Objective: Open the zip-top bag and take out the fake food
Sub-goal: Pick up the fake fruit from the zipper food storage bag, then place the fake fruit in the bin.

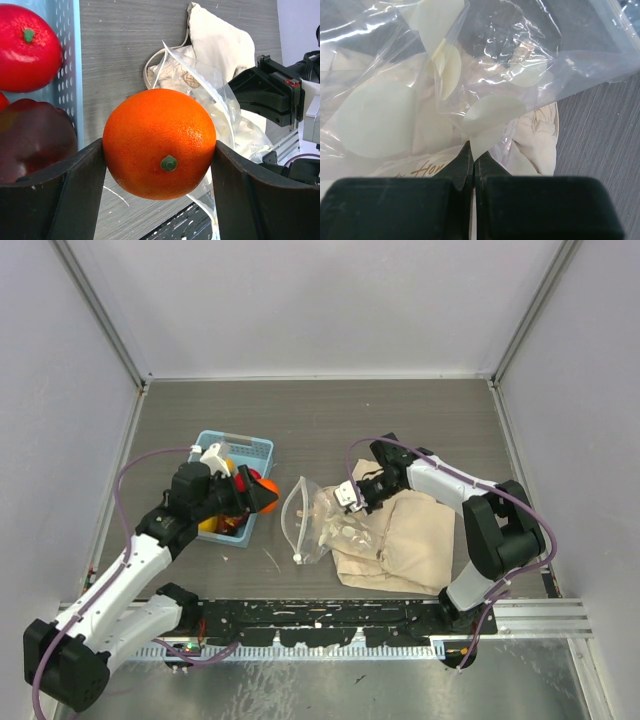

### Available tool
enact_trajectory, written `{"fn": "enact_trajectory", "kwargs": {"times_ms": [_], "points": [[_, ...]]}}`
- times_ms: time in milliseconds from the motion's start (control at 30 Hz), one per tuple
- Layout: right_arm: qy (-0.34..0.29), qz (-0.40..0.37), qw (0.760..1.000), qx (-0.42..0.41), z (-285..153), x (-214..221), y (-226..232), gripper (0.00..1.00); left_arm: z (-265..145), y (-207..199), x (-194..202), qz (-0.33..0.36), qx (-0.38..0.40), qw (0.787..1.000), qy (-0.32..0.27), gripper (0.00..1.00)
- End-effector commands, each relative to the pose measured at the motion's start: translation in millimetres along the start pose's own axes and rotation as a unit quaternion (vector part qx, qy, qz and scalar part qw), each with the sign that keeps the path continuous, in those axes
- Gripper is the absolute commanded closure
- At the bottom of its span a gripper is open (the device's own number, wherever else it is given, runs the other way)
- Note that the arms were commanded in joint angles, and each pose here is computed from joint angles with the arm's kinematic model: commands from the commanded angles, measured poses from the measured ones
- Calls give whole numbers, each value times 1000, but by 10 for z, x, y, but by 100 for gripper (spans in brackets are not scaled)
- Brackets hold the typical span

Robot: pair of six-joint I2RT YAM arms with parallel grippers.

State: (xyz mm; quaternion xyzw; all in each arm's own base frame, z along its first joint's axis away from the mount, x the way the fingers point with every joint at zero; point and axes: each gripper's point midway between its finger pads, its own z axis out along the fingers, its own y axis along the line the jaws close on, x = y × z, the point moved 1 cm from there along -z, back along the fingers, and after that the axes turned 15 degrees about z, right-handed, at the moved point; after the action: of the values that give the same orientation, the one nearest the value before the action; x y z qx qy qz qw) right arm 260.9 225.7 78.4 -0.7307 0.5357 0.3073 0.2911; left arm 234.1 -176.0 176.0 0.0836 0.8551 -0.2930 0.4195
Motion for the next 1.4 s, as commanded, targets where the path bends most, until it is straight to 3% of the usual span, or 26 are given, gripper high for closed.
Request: {"fn": "enact_trajectory", "kwargs": {"times_ms": [0,600,1367], "points": [[-17,-23,1000,13,-101,-164,-102,99,-129,-87,-296,22,14,999,-39,48],[-20,-24,999,12,-108,-183,-95,99,-383,272,-592,49,-58,995,-57,52],[-18,-24,999,10,-108,-175,-90,99,-378,712,-803,5,-103,992,-77,55]]}}
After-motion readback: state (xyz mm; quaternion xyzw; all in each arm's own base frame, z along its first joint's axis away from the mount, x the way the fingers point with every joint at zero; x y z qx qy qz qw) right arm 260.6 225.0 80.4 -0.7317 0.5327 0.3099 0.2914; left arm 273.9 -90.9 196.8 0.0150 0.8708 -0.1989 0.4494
